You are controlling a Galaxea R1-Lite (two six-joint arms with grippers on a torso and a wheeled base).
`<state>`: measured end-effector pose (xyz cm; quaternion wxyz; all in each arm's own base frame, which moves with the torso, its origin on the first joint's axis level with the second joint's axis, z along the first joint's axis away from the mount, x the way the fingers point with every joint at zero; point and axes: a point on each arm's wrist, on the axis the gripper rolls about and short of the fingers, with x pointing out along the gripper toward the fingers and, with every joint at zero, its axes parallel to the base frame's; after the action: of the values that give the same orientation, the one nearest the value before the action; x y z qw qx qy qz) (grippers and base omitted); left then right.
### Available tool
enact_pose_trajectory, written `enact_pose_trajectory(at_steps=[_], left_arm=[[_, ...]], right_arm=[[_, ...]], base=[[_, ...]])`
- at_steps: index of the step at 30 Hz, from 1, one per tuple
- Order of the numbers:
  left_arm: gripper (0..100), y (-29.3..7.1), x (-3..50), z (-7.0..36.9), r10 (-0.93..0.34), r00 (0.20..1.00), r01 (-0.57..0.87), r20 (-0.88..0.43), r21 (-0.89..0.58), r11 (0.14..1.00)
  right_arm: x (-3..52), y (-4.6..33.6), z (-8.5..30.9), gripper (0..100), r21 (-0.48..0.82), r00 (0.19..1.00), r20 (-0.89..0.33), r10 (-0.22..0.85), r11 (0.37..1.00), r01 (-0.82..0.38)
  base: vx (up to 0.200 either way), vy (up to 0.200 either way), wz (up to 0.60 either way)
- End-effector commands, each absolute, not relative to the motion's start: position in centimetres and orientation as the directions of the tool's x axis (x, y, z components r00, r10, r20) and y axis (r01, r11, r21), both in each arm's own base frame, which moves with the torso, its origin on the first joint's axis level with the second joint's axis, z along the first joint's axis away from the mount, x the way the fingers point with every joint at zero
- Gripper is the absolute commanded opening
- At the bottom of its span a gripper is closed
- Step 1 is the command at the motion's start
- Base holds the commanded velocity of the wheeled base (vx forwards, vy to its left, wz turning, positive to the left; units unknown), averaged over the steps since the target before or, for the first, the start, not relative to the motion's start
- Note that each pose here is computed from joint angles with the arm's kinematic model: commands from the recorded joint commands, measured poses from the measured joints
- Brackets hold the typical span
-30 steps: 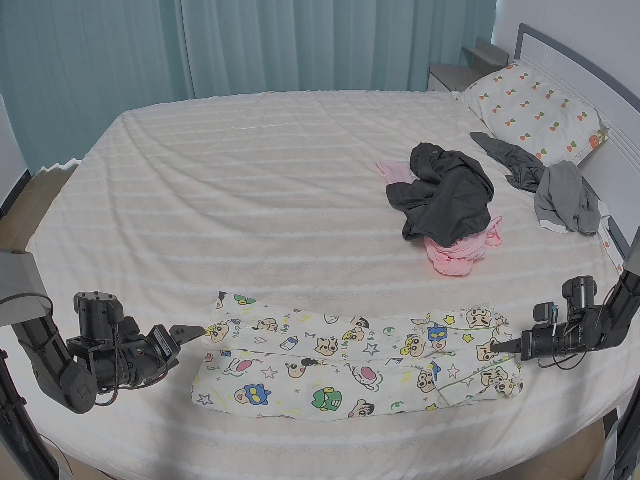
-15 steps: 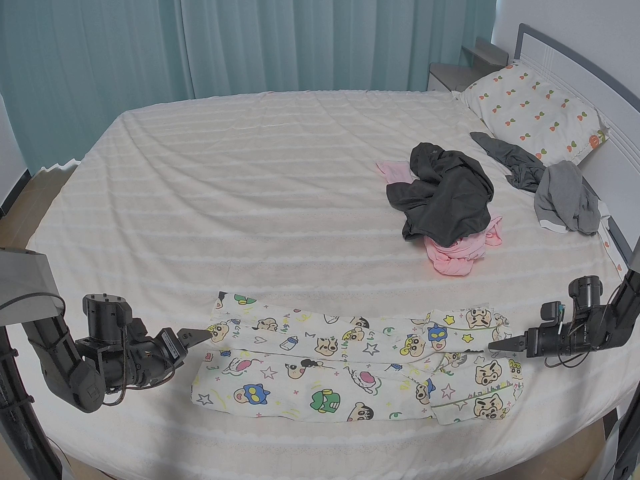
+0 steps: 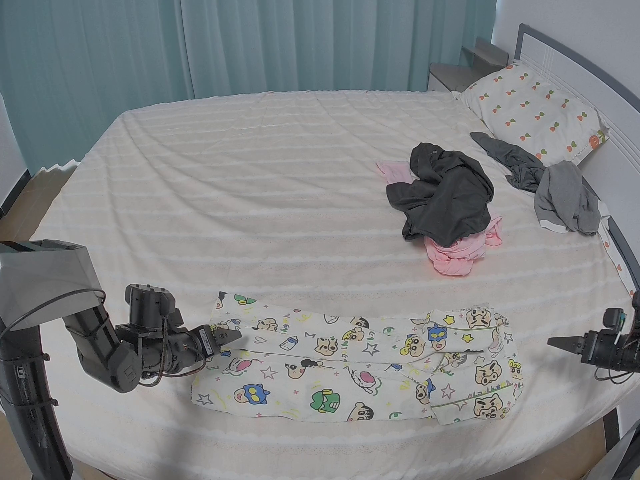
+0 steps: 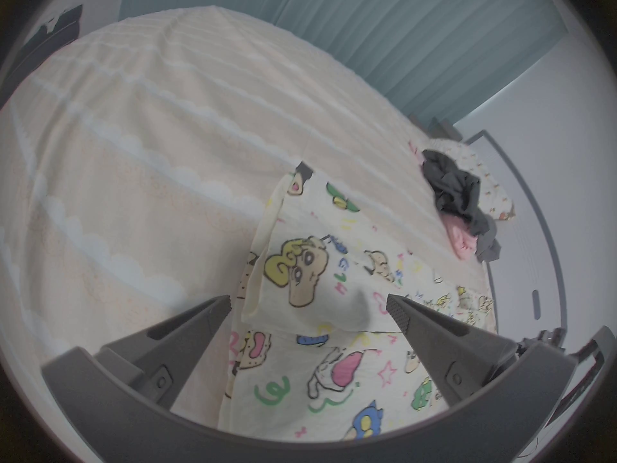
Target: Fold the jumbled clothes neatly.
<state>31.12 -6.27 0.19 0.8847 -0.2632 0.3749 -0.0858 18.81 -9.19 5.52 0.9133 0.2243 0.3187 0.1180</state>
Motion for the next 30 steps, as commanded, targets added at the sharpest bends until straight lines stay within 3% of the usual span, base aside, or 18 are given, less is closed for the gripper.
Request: enact_pose_trajectory(at_steps=[1, 12, 13, 24, 30], left_arm=[[100, -7.0, 33.3, -0.6, -0.342, 0.677, -0.038, -0.652, -0.495, 0.868], [100, -8.0, 33.8, -0.9, -0.36, 0.655, -0.026, -0.665, -0.495, 0.868], [0, -8.0, 33.8, -0.9, -0.36, 0.655, -0.026, -0.665, -0.495, 0.868], [0, -9.1, 32.6, -0.9, -0.382, 0.625, -0.004, -0.681, -0.492, 0.871], [0, -8.2, 32.2, 0.3, -0.369, 0.648, -0.015, -0.666, -0.496, 0.868]], right_arm=[[14.5, -9.6, 7.6, 100, 0.49, 0.855, -0.444, 0.267, 0.871, -0.017], [12.4, -10.5, 8.5, 100, 0.547, 0.901, -0.333, 0.278, 0.836, -0.055], [12.4, -10.5, 8.5, 100, 0.547, 0.901, -0.333, 0.278, 0.836, -0.055], [12.8, -11.0, 8.6, 100, 0.554, 0.9, -0.32, 0.296, 0.829, -0.076], [13.0, -11.2, 8.1, 100, 0.575, 0.893, -0.333, 0.303, 0.816, -0.062]], base=[[0.0, 0.0, 0.0], [0.0, 0.0, 0.0], [0.0, 0.0, 0.0], [0.0, 0.0, 0.0], [0.0, 0.0, 0.0]])
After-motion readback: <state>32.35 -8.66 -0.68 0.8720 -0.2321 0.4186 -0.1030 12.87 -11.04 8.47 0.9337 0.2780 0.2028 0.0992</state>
